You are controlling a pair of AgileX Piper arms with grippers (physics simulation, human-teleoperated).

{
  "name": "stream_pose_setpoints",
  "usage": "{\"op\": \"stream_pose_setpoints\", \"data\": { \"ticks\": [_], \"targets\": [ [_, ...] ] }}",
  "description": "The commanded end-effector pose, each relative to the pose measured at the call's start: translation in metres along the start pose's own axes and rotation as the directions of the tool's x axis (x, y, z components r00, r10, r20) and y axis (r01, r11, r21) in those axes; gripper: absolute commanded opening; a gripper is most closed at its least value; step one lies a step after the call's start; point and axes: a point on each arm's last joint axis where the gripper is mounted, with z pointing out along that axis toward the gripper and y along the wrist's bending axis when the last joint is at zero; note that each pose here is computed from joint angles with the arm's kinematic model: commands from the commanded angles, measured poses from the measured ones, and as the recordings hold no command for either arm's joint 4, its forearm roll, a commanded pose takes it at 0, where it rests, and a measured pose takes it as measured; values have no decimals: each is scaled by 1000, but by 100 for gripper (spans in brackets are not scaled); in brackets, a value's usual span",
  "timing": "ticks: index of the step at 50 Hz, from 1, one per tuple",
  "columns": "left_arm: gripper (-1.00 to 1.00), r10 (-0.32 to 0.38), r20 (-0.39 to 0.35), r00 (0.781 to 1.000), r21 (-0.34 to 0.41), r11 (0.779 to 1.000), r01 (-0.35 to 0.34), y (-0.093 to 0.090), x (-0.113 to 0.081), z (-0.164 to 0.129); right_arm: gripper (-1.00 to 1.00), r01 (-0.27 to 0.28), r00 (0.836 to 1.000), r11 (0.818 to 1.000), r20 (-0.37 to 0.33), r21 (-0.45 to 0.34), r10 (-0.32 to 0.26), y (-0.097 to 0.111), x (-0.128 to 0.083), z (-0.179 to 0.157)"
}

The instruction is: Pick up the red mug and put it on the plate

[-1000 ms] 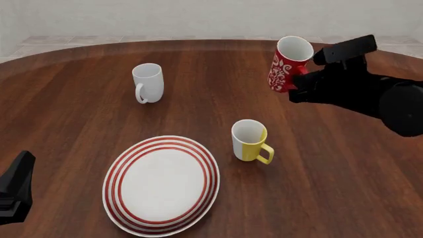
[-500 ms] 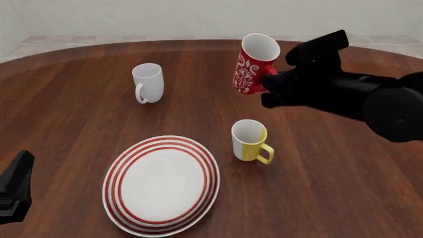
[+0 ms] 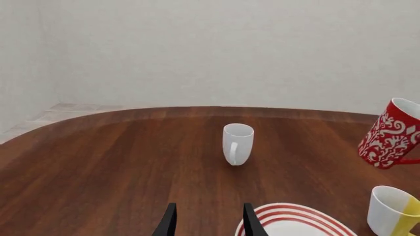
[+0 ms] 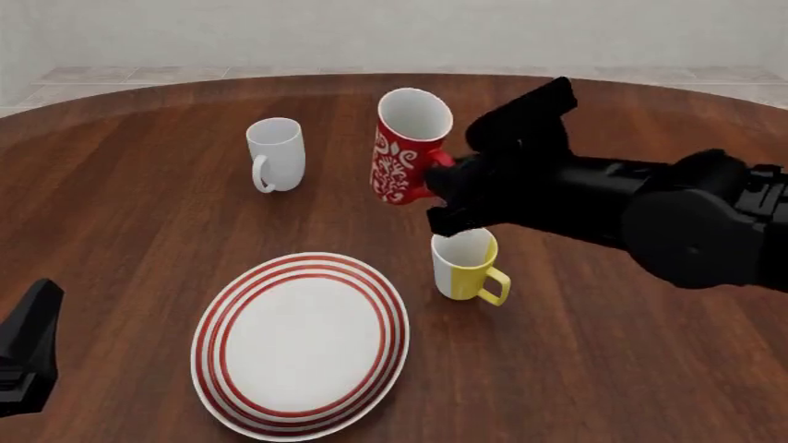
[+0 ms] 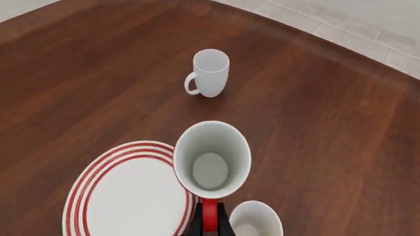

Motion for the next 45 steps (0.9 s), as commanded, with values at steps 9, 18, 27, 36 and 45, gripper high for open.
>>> {"op": "stream_pose_setpoints", "data": {
  "ticks": [9,18,27,36,45],
  "targets": [
    [100,5,1,1000,8,1000,-5,0,0,0,-100,23,999,995,-21,-100,-26,32,8,9],
    [100,6,3,1000,7,1000,-6,0,-1,0,-100,36,998,990,-37,-133,-42,44,12,14],
    [100,5,4,1000,7,1000,-5,0,0,0,-100,44,997,987,-49,-152,-52,50,16,18],
    [100,1,5,1000,5,1000,-1,0,-1,0,-100,43,997,985,-63,-167,-54,56,19,23],
    [100,1,5,1000,6,1000,-1,0,-1,0,-100,44,995,982,-78,-185,-60,63,26,26]
  ]
}}
